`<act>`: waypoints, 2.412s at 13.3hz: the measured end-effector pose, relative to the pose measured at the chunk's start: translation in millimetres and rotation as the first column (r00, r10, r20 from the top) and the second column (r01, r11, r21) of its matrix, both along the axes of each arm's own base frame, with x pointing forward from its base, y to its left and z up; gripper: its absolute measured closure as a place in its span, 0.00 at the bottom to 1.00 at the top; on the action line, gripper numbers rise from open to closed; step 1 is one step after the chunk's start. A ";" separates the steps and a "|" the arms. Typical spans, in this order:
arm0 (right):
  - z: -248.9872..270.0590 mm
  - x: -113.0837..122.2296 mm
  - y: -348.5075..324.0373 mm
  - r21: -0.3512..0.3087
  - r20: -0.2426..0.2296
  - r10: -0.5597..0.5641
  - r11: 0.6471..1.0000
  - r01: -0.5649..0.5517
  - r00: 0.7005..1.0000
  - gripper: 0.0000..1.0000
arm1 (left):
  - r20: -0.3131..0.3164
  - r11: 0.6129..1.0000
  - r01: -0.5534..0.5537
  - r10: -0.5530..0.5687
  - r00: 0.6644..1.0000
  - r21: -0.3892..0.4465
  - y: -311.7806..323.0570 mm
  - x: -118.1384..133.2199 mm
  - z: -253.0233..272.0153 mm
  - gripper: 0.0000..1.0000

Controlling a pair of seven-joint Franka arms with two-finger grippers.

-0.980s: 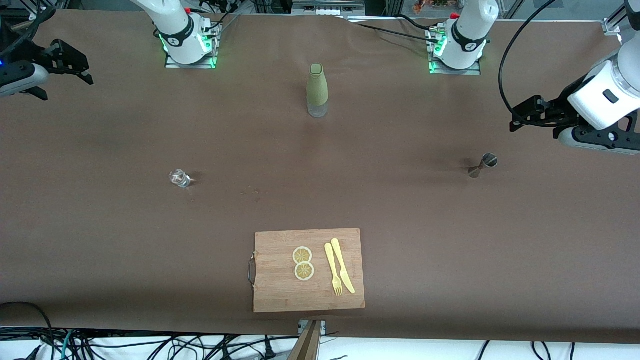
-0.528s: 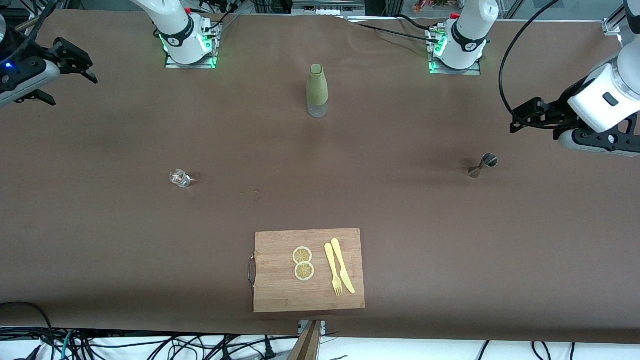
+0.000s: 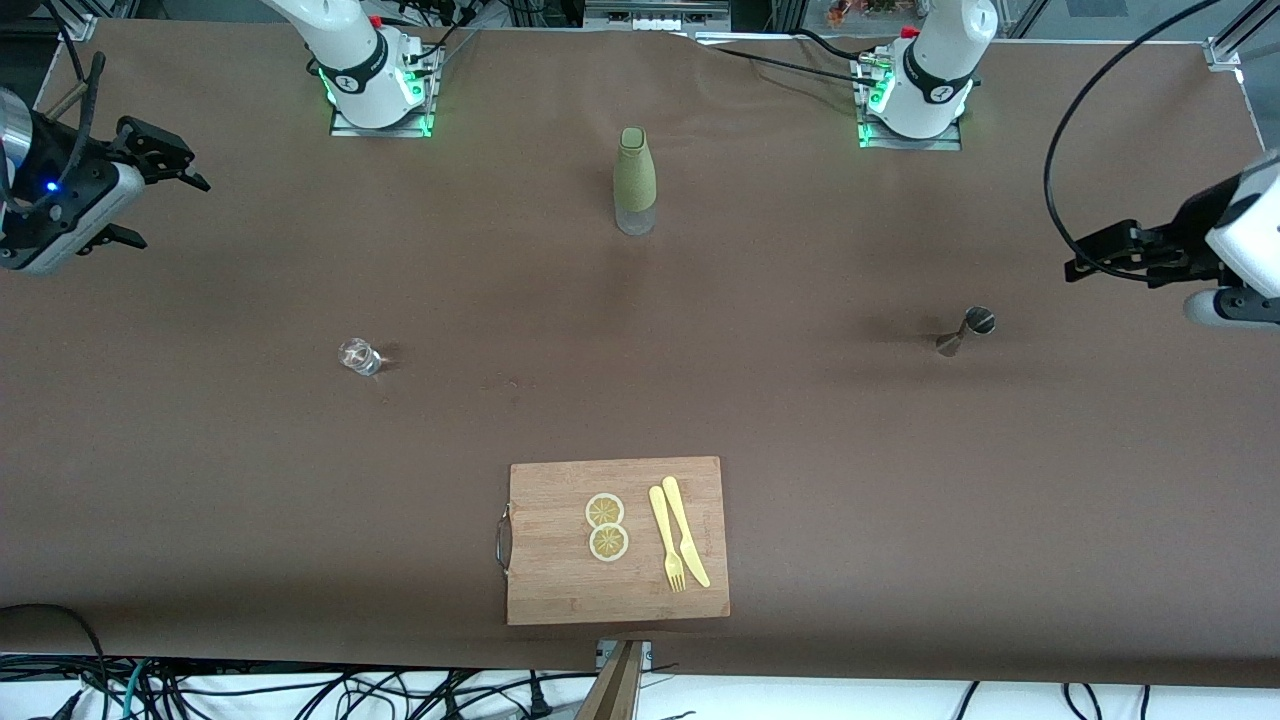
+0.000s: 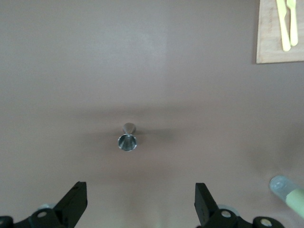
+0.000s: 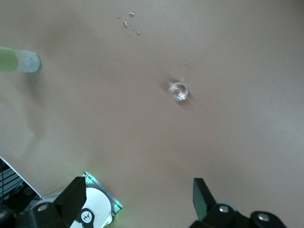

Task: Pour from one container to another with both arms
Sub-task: 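Lower the right gripper toward the glass cup while the left gripper approaches the jigger, then close the right gripper on the glass cup while the left gripper grasps the jigger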

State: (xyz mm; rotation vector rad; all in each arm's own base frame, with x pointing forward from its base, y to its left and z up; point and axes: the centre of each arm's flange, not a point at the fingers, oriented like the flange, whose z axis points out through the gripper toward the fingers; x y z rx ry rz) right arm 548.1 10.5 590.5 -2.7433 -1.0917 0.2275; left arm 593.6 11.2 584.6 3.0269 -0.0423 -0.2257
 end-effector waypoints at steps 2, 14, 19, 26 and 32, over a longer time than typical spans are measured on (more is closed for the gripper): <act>-11.3 6.4 -12.4 0.076 0.004 0.077 0.994 -0.077 0.997 0.00 | -0.019 0.997 0.067 -0.067 0.998 -0.026 36.8 4.5 -17.9 0.00; -200.4 52.0 -137.7 0.511 0.240 0.342 0.751 -0.418 0.908 0.00 | 0.382 0.504 0.704 -0.601 0.702 -0.500 195.0 -12.5 -206.1 0.00; -297.1 41.9 -153.9 0.591 0.433 0.337 0.594 -0.546 0.836 0.00 | 0.714 0.205 0.858 -0.483 0.507 -0.471 223.6 -37.9 -343.7 0.00; -420.5 27.5 -155.5 0.615 0.624 0.278 0.401 -0.679 0.730 0.00 | 0.940 0.080 0.979 -0.275 0.204 -0.189 239.8 -63.5 -432.2 0.00; -481.6 14.6 -147.0 0.591 0.715 0.214 0.323 -0.739 0.666 0.00 | 0.992 0.118 0.992 -0.111 0.062 -0.049 227.1 -93.3 -498.8 0.00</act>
